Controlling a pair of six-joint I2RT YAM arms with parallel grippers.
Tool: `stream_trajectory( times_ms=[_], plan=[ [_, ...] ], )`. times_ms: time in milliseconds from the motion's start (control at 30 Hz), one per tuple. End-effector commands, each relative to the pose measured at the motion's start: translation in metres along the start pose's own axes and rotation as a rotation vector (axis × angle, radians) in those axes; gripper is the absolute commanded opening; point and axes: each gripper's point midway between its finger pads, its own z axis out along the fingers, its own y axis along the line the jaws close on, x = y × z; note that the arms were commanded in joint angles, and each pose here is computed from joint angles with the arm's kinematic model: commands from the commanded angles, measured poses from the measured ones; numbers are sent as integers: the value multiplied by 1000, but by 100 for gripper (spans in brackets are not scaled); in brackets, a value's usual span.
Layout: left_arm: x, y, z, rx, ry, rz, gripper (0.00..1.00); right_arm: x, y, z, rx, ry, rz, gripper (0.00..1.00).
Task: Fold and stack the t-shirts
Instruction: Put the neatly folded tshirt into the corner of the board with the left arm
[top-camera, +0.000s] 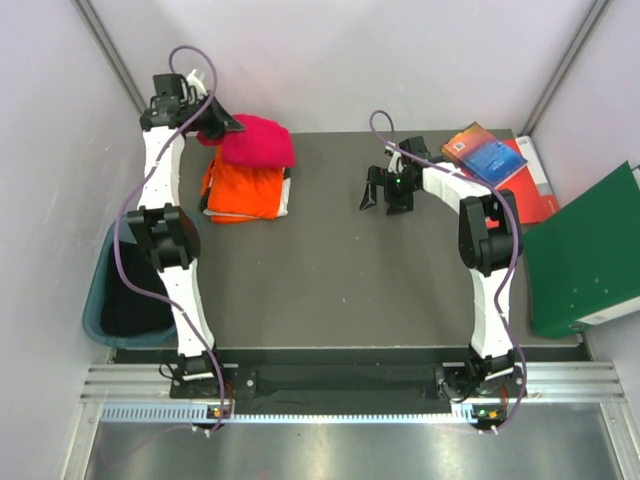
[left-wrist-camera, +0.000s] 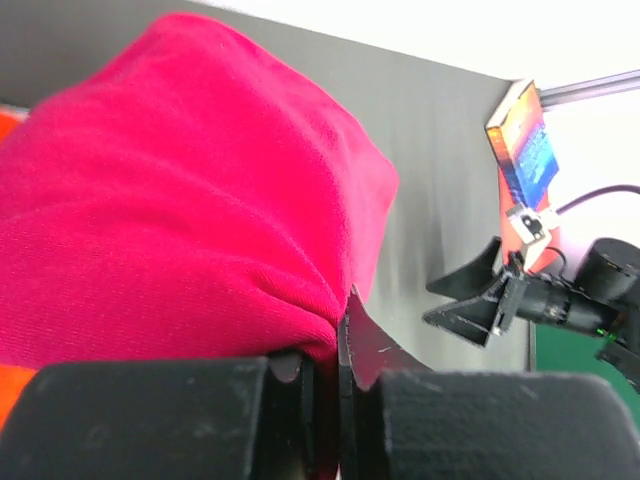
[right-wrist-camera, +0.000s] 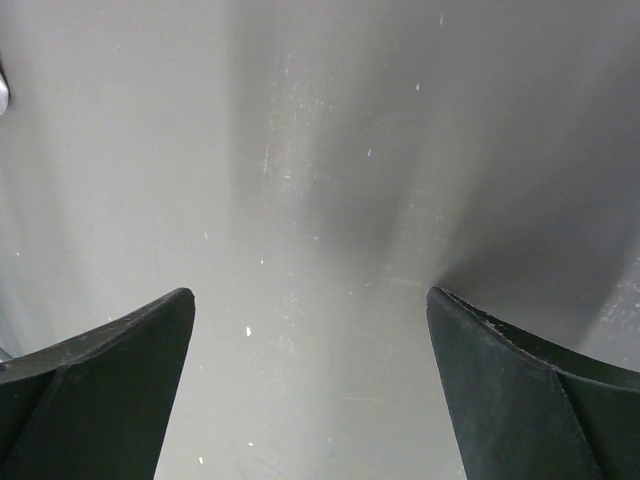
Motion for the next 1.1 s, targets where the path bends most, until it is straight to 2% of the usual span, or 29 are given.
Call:
stream_trajectory(
  times_ms=[0,133,267,433,567,733,767,833,867,900,933,1000,1033,1067],
  plan=[
    [13,-5,-29,52,69,-76,0,-5,11,-5,-11,-11,-20,100],
    [42,18,-31,-3,139,-137,0,-9,12,-3,-14,-14,-20,100],
    [94,44,-22,-31,273,-263,0,-15,13,-3,-16,-23,-21,100],
    [136,91,-29,-248,381,-313,0,-21,17,-3,-25,-31,-25,100],
    [135,115,-36,-358,372,-344,0,-20,16,-2,-29,-25,-24,100],
    [101,123,-44,-431,249,-292,0,-17,16,0,-32,-15,-23,100],
    [91,119,-44,-415,221,-267,24,-16,15,1,-31,-13,-21,100],
    [84,114,-44,-394,200,-256,55,-16,17,1,-38,-12,-24,100],
    [77,105,-48,-376,175,-230,76,-16,16,1,-37,-10,-22,100],
    [66,98,-47,-353,131,-196,92,-16,17,2,-40,-10,-25,100],
    [70,99,-47,-341,128,-190,99,-15,18,1,-41,-10,-28,100],
    [40,69,-59,-267,-7,-89,99,-14,16,2,-38,-8,-26,100],
    [46,68,-58,-253,-17,-76,99,-14,16,2,-37,-10,-24,100],
    [35,47,-72,-223,-77,-26,99,-11,16,3,-37,-5,-22,100]
  ],
)
